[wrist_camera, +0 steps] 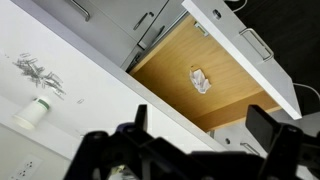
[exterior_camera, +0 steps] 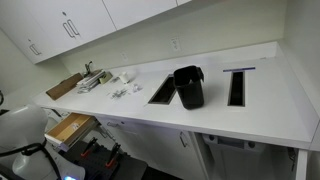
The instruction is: Open the drawer on the left
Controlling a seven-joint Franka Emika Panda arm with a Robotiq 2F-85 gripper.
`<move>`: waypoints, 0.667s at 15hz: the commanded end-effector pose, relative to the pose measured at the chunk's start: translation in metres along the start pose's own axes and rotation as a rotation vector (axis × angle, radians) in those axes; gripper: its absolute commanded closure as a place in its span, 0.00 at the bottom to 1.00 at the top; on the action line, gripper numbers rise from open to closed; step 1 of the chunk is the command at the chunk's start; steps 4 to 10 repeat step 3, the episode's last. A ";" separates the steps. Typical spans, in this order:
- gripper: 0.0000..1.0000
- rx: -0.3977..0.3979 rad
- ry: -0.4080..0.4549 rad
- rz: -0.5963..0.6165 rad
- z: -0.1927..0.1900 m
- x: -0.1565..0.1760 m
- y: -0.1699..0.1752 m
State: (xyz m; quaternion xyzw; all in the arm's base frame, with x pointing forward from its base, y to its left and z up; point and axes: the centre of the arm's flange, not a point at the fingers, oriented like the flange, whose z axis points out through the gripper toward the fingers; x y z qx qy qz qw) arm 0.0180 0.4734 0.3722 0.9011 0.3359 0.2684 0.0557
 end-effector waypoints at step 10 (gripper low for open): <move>0.00 0.008 0.032 0.011 -0.009 -0.006 0.016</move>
